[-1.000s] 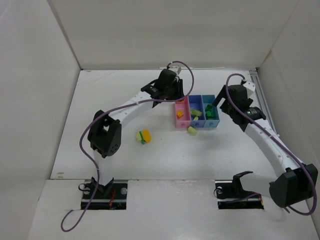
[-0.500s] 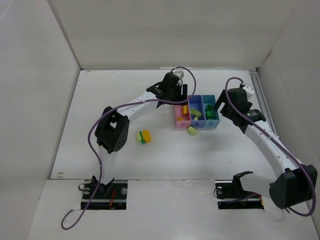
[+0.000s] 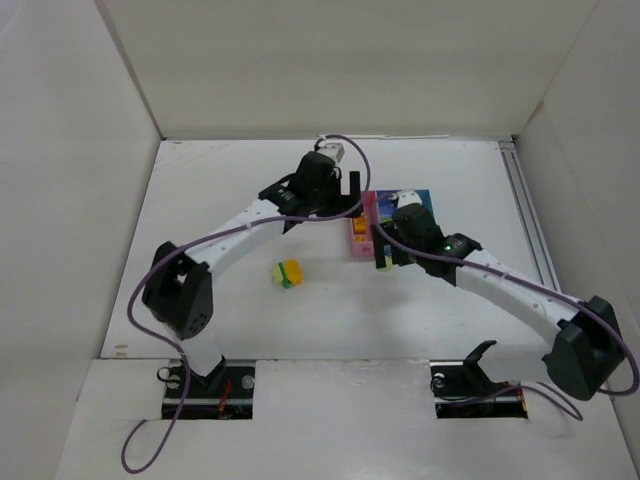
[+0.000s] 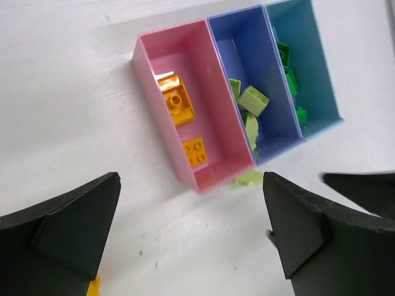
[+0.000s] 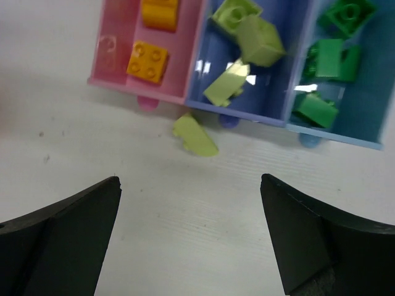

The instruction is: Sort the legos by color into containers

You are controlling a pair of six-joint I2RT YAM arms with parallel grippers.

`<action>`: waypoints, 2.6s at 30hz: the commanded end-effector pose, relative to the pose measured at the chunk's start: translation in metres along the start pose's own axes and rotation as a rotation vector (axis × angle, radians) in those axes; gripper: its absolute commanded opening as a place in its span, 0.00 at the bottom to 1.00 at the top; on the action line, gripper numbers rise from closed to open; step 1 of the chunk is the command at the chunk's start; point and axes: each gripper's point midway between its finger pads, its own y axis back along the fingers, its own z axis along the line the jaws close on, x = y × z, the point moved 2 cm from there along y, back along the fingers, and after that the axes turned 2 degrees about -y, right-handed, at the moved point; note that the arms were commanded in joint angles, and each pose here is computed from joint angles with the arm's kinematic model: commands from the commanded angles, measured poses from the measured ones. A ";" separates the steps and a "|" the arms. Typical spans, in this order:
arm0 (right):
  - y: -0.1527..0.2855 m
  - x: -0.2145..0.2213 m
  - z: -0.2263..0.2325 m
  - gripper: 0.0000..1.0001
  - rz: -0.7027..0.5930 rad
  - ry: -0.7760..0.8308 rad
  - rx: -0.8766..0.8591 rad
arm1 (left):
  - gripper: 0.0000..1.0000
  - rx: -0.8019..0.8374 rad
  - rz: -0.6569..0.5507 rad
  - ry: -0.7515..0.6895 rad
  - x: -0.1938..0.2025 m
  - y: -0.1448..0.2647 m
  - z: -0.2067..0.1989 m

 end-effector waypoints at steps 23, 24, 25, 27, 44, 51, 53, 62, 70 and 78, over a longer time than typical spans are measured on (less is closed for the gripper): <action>-0.080 0.034 0.028 0.88 0.177 0.225 -0.012 | 1.00 -0.285 -0.241 0.220 0.007 0.116 0.077; -0.080 0.034 0.028 0.85 0.177 0.225 -0.012 | 1.00 -0.284 -0.242 0.229 0.007 0.116 0.077; -0.080 0.035 0.030 0.83 0.183 0.235 -0.031 | 1.00 -0.297 -0.238 0.228 0.008 0.116 0.079; -0.081 0.038 0.031 0.79 0.195 0.237 -0.038 | 1.00 -0.297 -0.238 0.228 0.008 0.116 0.079; -0.048 0.025 0.046 0.16 0.152 0.223 -0.125 | 1.00 -0.352 -0.226 0.223 0.012 0.120 0.087; -0.009 -0.047 0.050 0.14 -0.035 0.181 -0.186 | 1.00 -0.336 -0.152 0.243 0.031 0.114 0.097; -0.008 -0.058 0.045 0.12 -0.052 0.166 -0.196 | 1.00 -0.343 -0.157 0.259 0.030 0.117 0.100; -0.052 -0.108 -0.015 0.15 -0.057 0.045 0.011 | 1.00 -0.397 -0.043 0.325 0.071 0.114 0.119; -0.079 -0.093 -0.023 0.18 0.007 0.030 0.069 | 1.00 -0.396 -0.005 0.369 0.090 0.107 0.123; -0.081 -0.083 -0.025 0.58 0.048 0.005 0.089 | 1.00 -0.407 0.034 0.369 0.102 0.102 0.127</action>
